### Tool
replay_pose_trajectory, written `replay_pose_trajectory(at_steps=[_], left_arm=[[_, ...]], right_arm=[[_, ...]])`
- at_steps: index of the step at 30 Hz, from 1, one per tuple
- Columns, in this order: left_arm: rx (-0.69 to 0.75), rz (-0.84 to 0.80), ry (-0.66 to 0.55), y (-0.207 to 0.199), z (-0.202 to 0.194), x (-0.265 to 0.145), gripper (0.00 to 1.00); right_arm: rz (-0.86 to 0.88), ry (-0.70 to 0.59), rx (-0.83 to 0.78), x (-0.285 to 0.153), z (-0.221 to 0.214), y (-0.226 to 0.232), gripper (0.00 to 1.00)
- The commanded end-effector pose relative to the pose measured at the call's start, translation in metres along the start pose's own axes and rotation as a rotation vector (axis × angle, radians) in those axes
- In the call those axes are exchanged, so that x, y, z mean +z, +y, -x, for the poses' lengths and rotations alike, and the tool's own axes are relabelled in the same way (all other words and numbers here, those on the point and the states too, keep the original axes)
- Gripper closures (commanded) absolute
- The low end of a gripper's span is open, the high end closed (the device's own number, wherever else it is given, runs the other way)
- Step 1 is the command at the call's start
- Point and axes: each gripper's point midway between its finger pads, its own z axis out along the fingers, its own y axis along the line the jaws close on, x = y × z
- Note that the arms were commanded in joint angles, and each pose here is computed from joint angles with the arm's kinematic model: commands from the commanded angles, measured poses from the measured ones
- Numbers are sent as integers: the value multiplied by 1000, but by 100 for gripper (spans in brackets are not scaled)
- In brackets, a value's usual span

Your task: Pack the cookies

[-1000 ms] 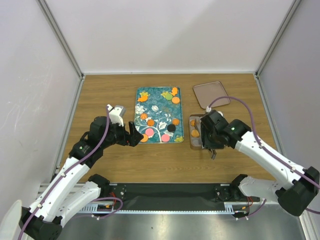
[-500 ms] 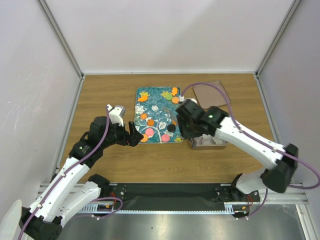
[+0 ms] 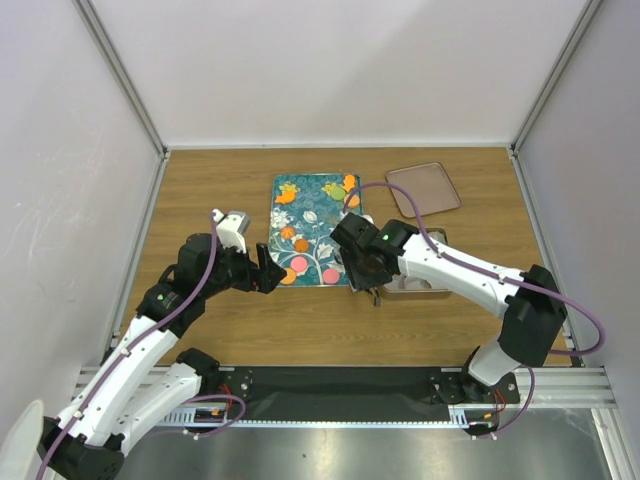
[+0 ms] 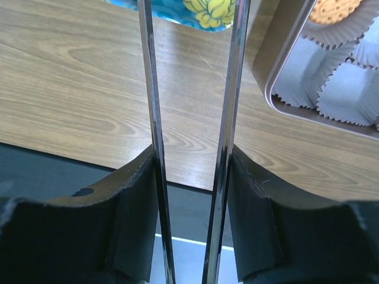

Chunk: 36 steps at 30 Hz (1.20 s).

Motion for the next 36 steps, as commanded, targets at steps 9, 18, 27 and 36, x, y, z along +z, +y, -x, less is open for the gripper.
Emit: replay_pose_trajectory(at_steps=[9, 18, 27, 36], left_arm=[[14, -18, -30, -4, 6, -1, 11], [15, -15, -31, -4, 6, -1, 11], [13, -16, -29, -4, 6, -1, 11], [13, -15, -29, -4, 6, -1, 11]], right_arm=[[39, -17, 18, 5, -1, 8, 51], [25, 0, 14, 14, -3, 7, 51], [19, 15, 7, 21, -5, 6, 50], [3, 25, -1, 27, -4, 4, 51]])
